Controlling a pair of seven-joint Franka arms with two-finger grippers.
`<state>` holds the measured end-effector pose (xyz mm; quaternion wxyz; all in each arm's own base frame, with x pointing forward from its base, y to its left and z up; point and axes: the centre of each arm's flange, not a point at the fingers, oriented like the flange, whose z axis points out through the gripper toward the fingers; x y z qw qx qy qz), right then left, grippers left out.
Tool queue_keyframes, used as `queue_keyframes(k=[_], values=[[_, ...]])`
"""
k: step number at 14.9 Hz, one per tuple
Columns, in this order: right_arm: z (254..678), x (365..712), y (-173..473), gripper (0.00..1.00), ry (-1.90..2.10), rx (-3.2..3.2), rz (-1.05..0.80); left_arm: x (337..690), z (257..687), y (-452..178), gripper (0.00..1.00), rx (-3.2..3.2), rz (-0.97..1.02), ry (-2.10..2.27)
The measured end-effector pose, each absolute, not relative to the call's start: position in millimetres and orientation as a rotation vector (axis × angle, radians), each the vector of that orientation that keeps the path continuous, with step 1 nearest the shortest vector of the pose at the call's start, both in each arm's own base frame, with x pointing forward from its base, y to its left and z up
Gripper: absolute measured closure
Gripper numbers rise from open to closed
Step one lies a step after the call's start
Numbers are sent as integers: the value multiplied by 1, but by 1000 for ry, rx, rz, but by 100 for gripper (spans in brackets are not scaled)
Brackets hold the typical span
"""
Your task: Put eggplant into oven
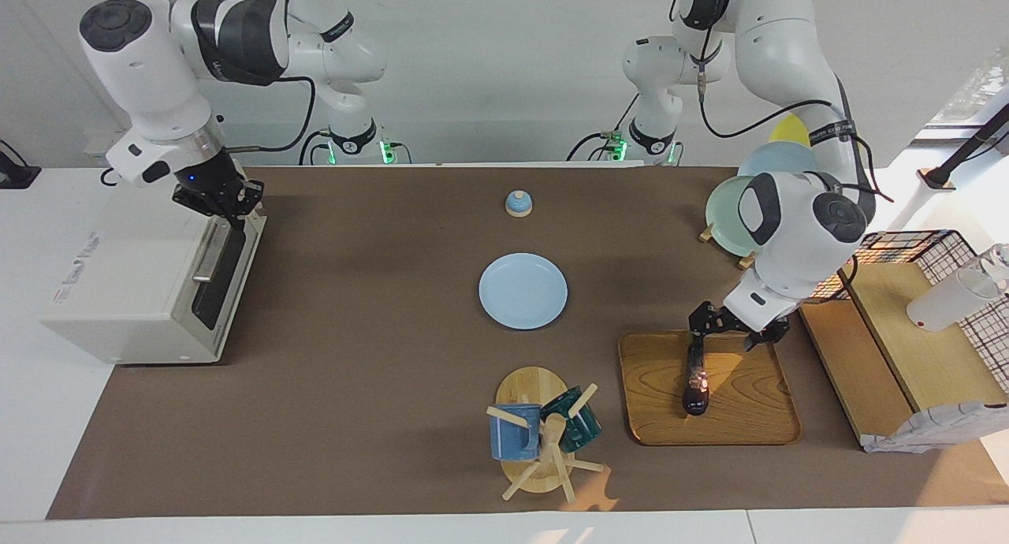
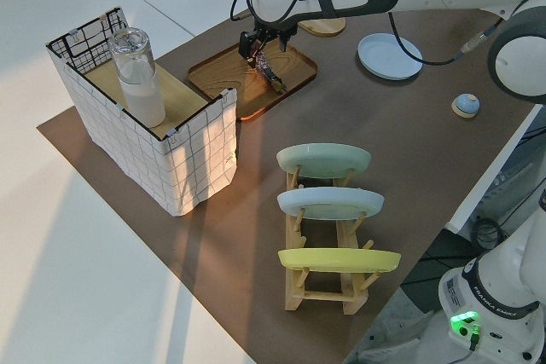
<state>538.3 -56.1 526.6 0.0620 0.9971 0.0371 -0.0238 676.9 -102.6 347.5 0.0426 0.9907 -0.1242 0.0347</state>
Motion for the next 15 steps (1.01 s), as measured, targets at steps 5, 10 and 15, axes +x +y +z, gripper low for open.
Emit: queue_keyframes(k=[5, 10, 15], values=[[489, 535, -72, 99, 147, 2923, -77, 683, 321, -118, 5, 3021, 155, -442], [475, 531, -83, 99, 124, 2923, -113, 685, 321, -114, 26, 3018, 176, -491], [468, 528, -86, 99, 119, 2925, -132, 685, 311, -111, 28, 3020, 190, -501]])
